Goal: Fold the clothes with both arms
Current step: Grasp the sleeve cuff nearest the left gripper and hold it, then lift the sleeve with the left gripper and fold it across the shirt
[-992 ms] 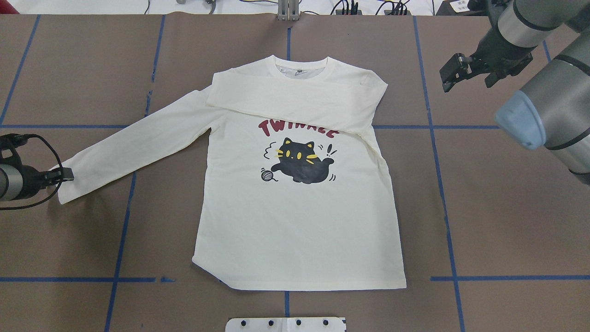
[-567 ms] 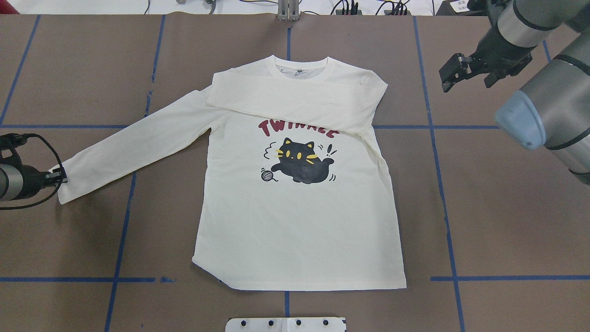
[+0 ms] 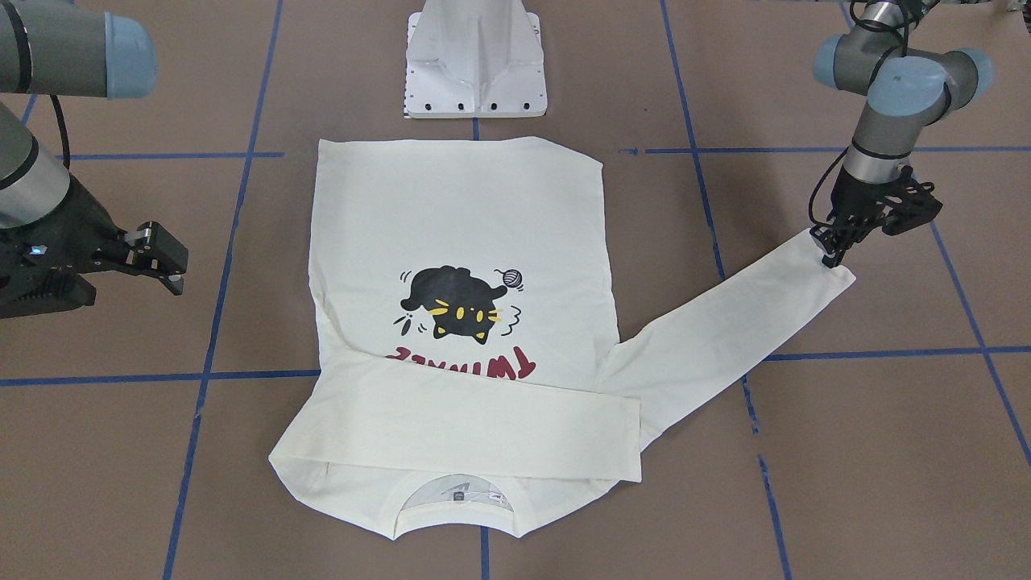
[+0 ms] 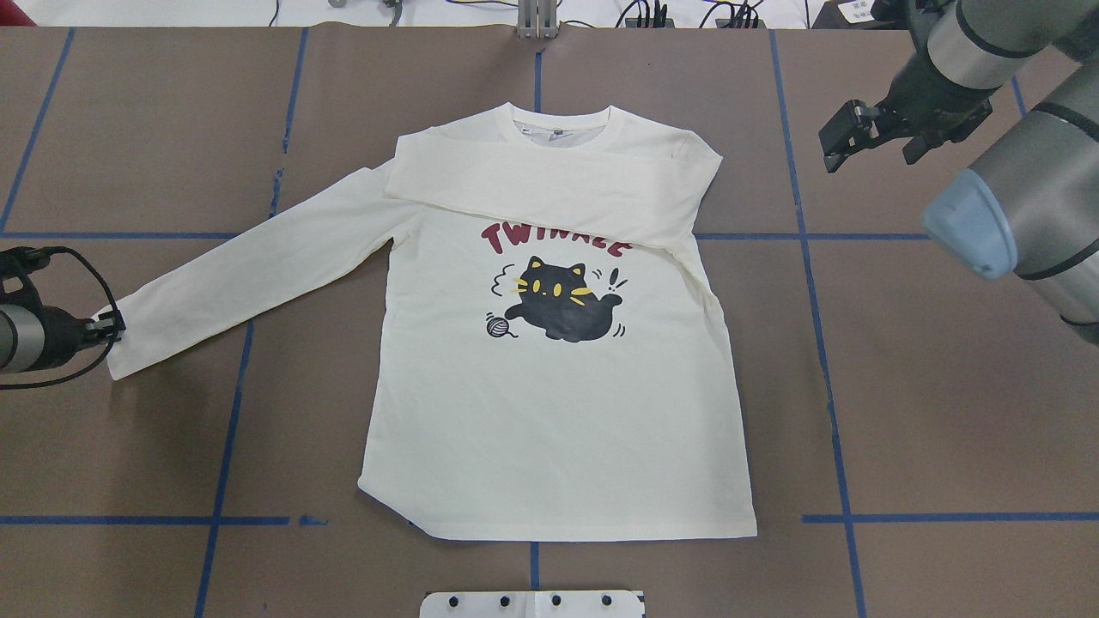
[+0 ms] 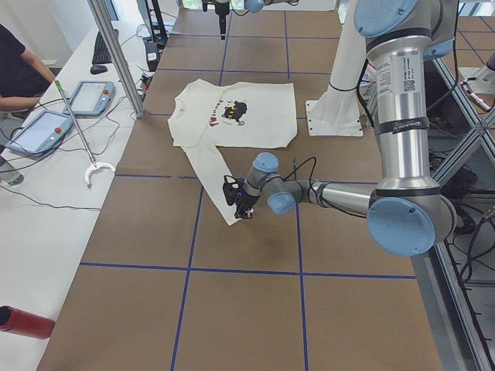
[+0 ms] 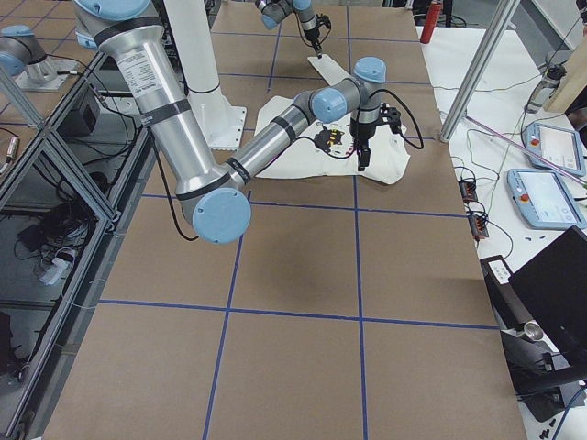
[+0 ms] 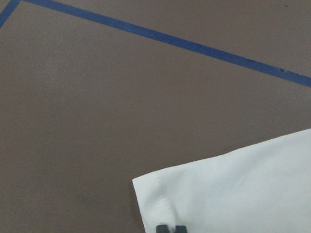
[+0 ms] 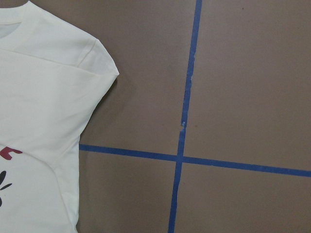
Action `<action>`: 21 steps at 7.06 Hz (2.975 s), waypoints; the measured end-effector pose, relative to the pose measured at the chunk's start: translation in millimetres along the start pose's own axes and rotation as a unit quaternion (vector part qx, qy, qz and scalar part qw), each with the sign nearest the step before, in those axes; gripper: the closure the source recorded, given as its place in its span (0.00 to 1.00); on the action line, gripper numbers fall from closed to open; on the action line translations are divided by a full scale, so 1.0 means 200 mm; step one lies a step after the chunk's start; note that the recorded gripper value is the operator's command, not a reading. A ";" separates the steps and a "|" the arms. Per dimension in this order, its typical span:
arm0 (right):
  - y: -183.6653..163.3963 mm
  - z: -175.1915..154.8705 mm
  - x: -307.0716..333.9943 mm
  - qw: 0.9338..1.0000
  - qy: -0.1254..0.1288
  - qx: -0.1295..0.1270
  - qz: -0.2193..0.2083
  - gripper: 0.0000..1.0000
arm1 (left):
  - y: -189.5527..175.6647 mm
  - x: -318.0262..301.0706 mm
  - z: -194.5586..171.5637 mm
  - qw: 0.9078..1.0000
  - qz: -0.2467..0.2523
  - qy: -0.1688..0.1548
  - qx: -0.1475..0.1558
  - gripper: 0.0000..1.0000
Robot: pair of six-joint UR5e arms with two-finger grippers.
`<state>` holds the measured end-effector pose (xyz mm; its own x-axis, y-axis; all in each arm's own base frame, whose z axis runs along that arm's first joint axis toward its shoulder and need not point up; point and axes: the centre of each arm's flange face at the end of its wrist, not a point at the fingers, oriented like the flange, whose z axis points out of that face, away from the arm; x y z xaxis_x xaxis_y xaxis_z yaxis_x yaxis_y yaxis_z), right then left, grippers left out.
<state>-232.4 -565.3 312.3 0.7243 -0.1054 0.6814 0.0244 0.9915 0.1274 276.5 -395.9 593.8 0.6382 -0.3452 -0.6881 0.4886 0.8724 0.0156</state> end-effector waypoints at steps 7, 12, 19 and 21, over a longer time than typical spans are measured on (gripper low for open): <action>0.00 0.00 0.00 1.000 0.000 0.000 0.000 0.00 | 0.00 -0.02 0.02 1.000 0.003 -0.008 -0.001 0.09; 0.00 -0.01 0.00 1.000 -0.002 0.000 -0.001 0.00 | 0.04 -0.01 0.03 1.000 0.005 -0.007 -0.006 0.84; 0.00 0.01 0.02 1.000 0.001 -0.003 0.000 0.00 | 0.03 0.12 -0.11 1.000 0.004 0.021 -0.003 1.00; 0.03 0.04 0.06 1.000 0.004 -0.007 0.004 0.00 | 0.03 0.29 -0.26 1.000 0.006 0.026 -0.005 1.00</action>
<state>-228.7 -560.7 326.3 0.7299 -0.0966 0.6767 0.0286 0.9934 0.1110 284.7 -392.3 516.2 0.6116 -0.3170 -0.7249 0.4757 0.8794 0.0168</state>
